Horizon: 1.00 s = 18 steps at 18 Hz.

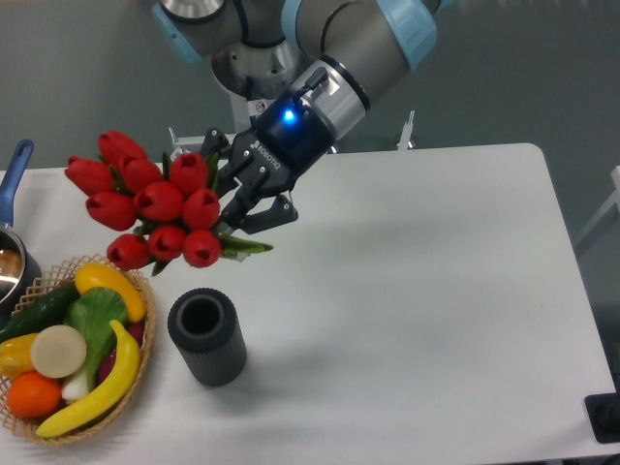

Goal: Insert the flowers into the vase
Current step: 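Carry the tulip bunch toward the dark grey vase, then lower the tulip stems into the vase opening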

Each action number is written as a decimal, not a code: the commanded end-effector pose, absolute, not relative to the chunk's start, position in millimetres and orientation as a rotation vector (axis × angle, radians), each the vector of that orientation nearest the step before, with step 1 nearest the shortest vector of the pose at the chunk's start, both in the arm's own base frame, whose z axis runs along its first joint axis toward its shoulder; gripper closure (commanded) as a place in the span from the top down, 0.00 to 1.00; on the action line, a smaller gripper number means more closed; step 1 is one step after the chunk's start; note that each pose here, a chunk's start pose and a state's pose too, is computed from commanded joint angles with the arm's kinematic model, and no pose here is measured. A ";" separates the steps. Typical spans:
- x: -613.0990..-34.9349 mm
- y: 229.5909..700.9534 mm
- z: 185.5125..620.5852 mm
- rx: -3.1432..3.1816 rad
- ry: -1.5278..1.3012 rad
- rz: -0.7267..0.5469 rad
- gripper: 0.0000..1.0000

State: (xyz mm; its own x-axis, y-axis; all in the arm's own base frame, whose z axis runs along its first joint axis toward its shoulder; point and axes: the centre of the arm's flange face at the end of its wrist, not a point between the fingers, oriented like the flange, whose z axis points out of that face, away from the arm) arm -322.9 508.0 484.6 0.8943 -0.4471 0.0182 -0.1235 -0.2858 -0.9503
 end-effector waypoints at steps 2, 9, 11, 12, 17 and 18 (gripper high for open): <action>-325.0 518.1 475.1 -1.853 0.433 -0.348 0.33; -334.4 534.4 455.2 -1.695 0.509 -0.390 0.33; -335.4 535.2 452.6 -1.694 0.509 -0.392 0.33; -334.4 535.7 453.0 -1.689 0.510 -0.396 0.33; -329.7 536.8 448.0 -1.684 0.510 -0.412 0.33; -326.7 539.1 447.1 -1.684 0.514 -0.418 0.33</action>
